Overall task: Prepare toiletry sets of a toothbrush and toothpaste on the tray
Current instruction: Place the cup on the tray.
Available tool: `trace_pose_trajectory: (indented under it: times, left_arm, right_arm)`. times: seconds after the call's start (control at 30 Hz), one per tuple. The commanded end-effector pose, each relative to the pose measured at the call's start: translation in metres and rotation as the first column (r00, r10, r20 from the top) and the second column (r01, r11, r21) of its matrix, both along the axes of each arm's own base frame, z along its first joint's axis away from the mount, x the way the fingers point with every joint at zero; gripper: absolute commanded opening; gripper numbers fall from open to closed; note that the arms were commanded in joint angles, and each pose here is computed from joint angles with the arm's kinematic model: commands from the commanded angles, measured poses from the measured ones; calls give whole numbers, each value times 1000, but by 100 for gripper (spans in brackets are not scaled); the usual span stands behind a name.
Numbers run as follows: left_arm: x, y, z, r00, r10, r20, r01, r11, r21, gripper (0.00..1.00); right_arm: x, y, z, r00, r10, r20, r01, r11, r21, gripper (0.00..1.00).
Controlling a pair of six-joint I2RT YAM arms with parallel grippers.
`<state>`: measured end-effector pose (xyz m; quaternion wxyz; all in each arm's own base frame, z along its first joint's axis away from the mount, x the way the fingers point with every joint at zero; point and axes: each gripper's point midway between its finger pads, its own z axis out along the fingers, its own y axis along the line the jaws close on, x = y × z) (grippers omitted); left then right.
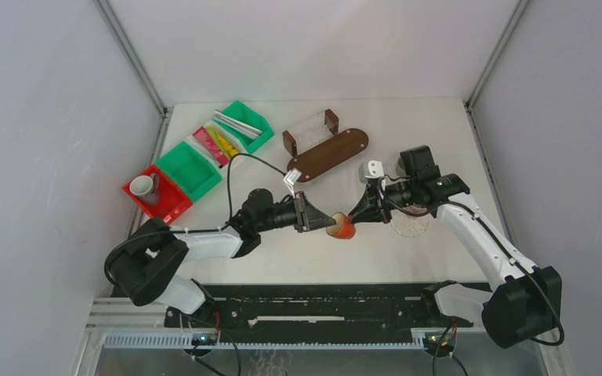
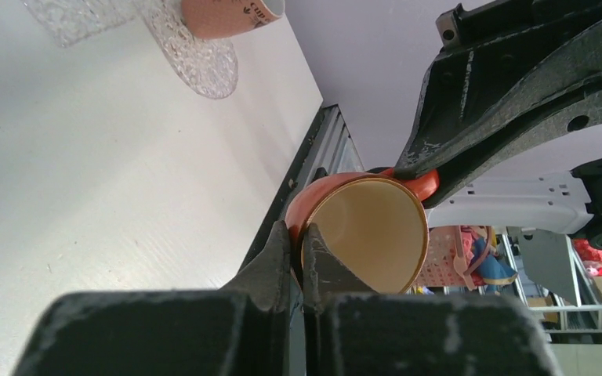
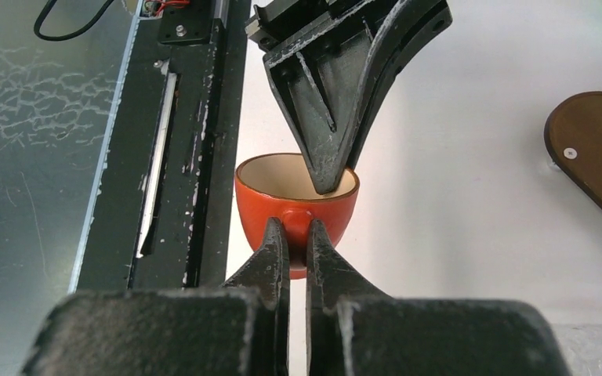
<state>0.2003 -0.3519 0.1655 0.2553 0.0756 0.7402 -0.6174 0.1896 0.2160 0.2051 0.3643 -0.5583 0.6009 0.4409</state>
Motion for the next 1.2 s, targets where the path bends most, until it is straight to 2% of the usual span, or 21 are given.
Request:
trace_pose_trajectory:
  times: [0.0,0.07,0.23,0.33,0.5,0.6,0.87,1.17]
  left_arm:
    - [-1,-11,46,993,-50,107,60,994,-92,0]
    - [3,-9,38,992,-34,125,37,999,-24,0]
    - [16,7,22,981,11,195,-46,983,177,0]
    - [20,17,15,974,12,228,-75,959,272,0]
    - [25,28,12,966,17,259,-117,919,377,0]
    - [26,32,14,961,13,278,-134,896,423,0]
    - [22,30,13,953,-34,301,-136,840,526,0]
    - [18,21,14,953,-56,298,-115,843,525,0]
  right_arm:
    - [3,3,7,999,20,50,-21,1000,19,0]
    - [4,2,-1,998,21,58,-20,1000,-17,0]
    - [7,1,-17,996,27,86,-19,995,-97,9]
    - [8,0,-22,995,28,94,-16,992,-124,16]
    - [9,1,-28,994,31,101,-14,987,-160,33]
    - [9,3,-33,994,35,102,-16,983,-183,38]
    - [9,7,-43,993,48,109,-21,972,-235,41]
    - [7,14,-53,991,69,112,-35,960,-278,44]
